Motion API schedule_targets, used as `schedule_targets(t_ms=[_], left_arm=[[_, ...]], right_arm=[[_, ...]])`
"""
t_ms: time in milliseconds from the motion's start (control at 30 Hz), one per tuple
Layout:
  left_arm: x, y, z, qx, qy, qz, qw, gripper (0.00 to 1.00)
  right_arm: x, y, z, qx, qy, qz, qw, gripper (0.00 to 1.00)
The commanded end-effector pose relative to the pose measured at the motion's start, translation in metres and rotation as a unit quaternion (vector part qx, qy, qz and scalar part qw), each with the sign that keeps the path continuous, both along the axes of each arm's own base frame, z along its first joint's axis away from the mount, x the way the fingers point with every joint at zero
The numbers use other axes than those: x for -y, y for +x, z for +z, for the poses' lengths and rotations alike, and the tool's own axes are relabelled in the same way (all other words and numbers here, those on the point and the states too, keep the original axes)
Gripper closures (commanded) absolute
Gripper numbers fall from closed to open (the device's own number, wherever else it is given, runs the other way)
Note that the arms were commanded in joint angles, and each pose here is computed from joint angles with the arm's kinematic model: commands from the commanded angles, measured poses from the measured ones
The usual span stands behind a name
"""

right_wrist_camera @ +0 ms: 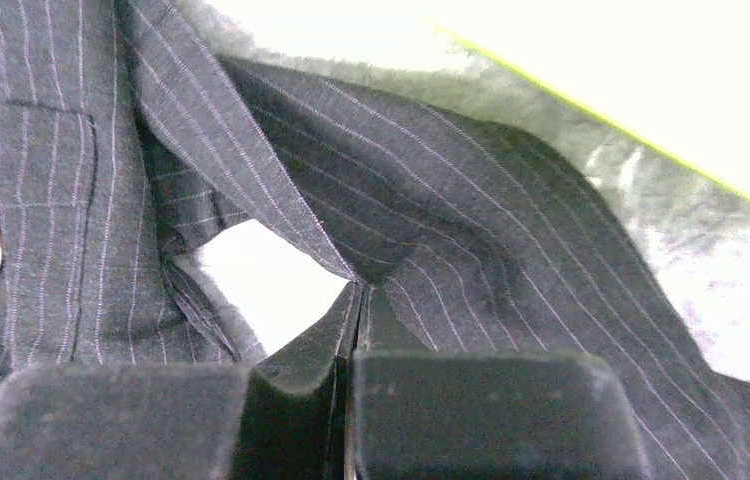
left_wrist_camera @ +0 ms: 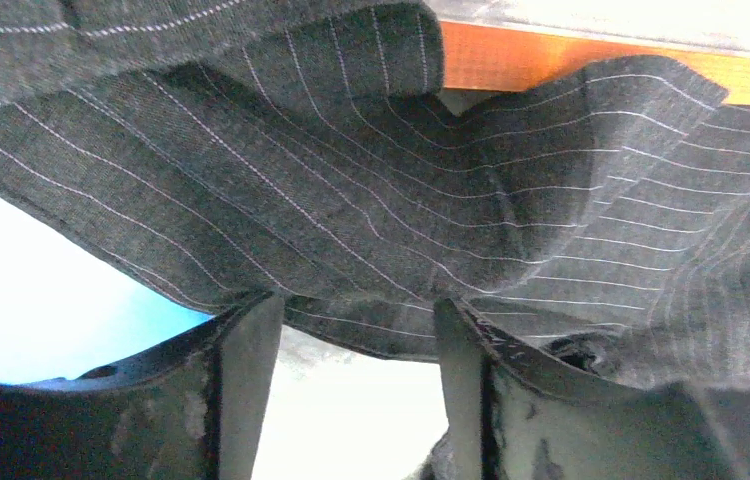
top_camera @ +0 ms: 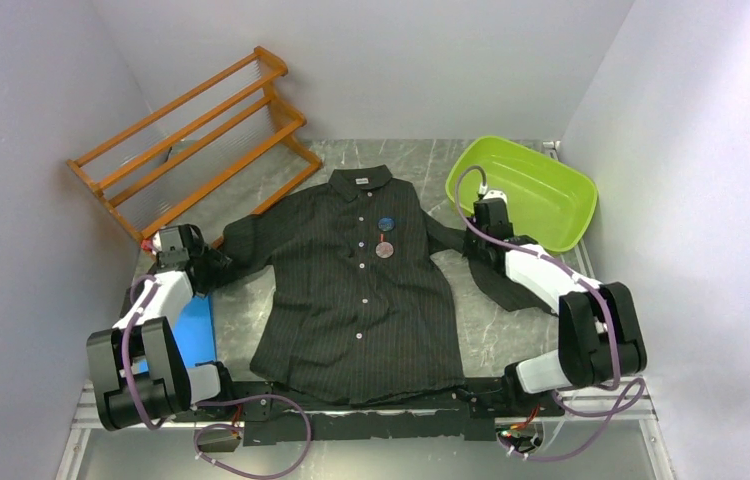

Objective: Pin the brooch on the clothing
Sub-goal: Flatten out the clothes at the center of the board.

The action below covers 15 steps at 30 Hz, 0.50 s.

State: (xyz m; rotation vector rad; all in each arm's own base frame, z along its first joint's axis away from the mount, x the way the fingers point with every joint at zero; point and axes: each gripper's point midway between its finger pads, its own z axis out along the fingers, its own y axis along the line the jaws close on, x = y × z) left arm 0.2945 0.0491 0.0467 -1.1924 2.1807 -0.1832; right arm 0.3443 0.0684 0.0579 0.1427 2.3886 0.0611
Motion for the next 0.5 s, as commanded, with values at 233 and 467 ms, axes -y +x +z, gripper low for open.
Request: schedule_targets(t_ms=[233, 467], left_arm=[[-0.024, -0.008, -0.012, -0.016, 0.007, 0.061, 0.998, 0.53], [-0.029, -0.012, -0.017, -0.028, 0.006, 0.073, 0.997, 0.79]], right_arm=[[0.062, 0.019, 0.101, 0.152, 0.031, -0.119, 0.981, 1.00], [0.096, 0.027, 0.109, 0.149, 0.012, -0.190, 0.970, 1.00]])
